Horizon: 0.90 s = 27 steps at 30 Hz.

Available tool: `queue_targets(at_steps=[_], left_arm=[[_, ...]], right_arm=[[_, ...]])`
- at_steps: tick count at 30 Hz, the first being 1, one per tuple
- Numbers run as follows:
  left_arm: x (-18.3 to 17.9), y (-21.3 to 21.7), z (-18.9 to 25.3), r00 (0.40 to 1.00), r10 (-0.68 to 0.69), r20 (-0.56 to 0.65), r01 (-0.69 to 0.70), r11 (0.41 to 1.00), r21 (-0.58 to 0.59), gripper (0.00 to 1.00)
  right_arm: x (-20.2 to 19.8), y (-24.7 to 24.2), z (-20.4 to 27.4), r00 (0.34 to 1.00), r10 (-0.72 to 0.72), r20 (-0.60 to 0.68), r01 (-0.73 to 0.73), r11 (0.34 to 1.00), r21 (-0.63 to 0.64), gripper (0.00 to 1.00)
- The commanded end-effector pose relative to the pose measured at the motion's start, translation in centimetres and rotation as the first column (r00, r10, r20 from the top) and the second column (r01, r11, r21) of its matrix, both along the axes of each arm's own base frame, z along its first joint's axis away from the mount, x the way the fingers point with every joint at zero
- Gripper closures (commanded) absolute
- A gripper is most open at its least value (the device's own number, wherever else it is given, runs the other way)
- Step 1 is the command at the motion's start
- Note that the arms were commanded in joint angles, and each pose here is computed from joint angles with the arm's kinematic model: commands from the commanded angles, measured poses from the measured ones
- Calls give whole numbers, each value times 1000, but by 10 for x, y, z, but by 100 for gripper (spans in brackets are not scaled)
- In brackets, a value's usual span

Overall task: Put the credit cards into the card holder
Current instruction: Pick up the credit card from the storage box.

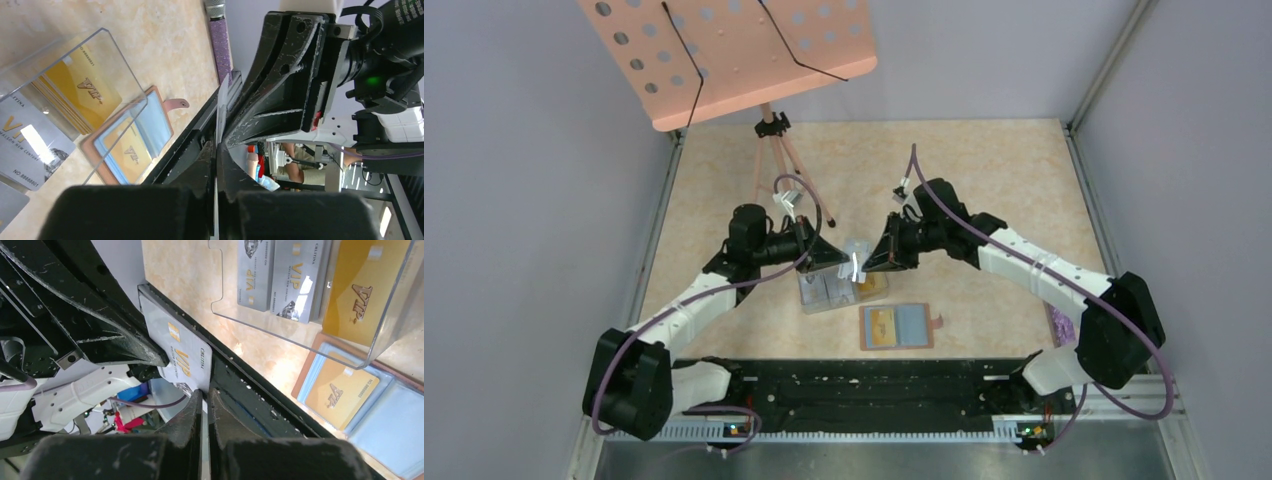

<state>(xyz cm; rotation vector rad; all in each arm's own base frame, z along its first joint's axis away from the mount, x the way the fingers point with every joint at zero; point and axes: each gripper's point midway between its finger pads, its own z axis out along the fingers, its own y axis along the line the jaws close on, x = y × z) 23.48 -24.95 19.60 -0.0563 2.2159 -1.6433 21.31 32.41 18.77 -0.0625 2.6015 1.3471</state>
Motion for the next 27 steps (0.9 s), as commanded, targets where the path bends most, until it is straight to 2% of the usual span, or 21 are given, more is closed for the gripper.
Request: queue_targets(at_steps=[1,9,12,16,21,24,27], left_arm=[[-12,-5,22,996,-45,78,50,997,-60,100],[-15,-3,33,998,-19,68,26,994,-109,100],[-20,-3,49,997,-6,78,21,981,-192,100],[-30,-2,68,995,-12,101,43,949,-312,100],[-43,0,97,981,-44,191,121,904,-411,100],[-49,1,107,975,-66,214,155,887,-436,100],[-50,-1,101,977,-84,198,160,899,-407,100]], right_arm=[[3,7,25,998,4,63,-8,997,71,98],[13,-11,39,990,-80,119,71,994,82,47],[15,-25,45,984,-117,134,104,990,100,35],[12,-38,53,982,-131,134,112,984,140,33],[4,-45,48,985,-135,103,120,982,144,52],[2,-50,37,986,-140,89,131,986,106,53],[0,-59,21,985,-156,79,154,987,36,52]])
